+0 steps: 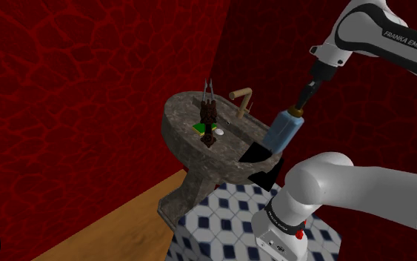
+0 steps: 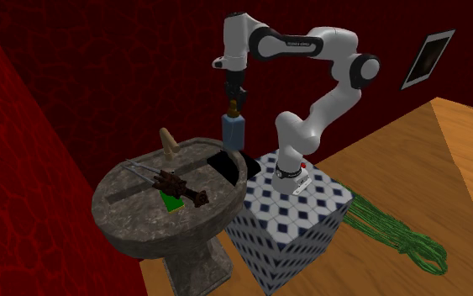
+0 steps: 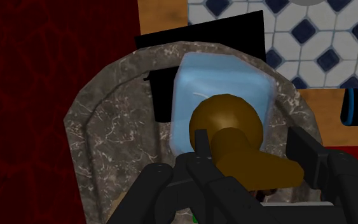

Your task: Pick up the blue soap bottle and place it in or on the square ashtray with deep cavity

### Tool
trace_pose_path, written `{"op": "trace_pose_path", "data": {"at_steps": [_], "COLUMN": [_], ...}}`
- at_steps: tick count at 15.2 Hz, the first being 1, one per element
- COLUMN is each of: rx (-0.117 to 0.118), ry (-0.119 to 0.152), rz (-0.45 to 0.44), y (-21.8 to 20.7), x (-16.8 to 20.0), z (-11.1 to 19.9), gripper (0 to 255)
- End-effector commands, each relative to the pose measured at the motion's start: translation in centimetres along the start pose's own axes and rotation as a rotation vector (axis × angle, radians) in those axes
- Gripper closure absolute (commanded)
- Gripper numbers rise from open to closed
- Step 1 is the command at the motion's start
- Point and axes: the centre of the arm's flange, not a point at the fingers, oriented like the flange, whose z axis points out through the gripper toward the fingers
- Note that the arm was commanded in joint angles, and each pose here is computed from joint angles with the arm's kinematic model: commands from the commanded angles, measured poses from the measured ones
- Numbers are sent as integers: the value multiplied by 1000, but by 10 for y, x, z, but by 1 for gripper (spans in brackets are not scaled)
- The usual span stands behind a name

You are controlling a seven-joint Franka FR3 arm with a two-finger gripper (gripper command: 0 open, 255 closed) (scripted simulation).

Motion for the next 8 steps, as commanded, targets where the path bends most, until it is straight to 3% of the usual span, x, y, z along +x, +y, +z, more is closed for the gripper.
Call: {"op": "trace_pose_path", "data": {"at_steps": [1, 8], "rx": [0, 0], "ry": [1, 1], "rz": [0, 0], "y": [0, 0], "x": [0, 0], "z": [10, 47], "gripper": [255, 255]}}
